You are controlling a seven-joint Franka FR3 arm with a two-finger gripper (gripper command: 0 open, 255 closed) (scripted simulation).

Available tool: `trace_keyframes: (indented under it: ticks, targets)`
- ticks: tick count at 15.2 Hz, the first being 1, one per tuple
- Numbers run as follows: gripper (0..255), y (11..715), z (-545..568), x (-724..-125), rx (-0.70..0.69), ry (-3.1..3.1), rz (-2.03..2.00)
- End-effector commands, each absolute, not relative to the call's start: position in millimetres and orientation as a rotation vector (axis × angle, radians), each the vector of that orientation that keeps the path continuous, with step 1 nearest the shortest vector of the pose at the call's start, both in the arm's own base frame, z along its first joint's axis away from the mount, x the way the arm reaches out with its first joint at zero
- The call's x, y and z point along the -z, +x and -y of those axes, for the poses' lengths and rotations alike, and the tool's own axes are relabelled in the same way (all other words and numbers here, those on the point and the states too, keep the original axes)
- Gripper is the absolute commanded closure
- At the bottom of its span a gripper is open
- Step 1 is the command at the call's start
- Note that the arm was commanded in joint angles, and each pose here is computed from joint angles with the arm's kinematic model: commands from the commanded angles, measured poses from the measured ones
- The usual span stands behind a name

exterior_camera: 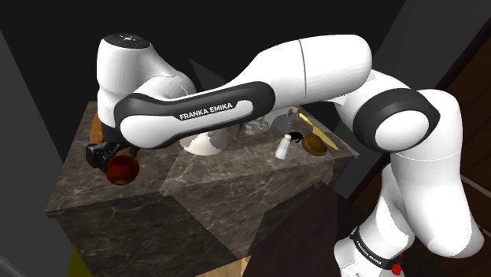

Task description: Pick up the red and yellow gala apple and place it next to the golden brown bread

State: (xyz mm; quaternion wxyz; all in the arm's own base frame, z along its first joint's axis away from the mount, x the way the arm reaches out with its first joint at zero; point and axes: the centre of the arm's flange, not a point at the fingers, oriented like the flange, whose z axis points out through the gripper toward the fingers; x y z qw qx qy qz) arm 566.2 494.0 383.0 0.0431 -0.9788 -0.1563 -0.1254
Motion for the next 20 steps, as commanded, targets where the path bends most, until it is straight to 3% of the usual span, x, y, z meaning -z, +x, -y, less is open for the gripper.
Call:
trace_keyframes:
  ticks: [1,11,12,17,20]
  targets:
    - [255,566.1,-494.0,-372.0,0.385,-2.992,0.478]
    - [255,566.1,-494.0,-357.3,0.385,-2.992,0.478]
    - [0,566.0,-494.0,-357.4,0.385,-2.992,0.478]
    - [0,566.0,-493.9,-357.3,0.385,-2.992,0.478]
    - [0,556.8,-489.1,-395.5,0.385,-2.992,0.478]
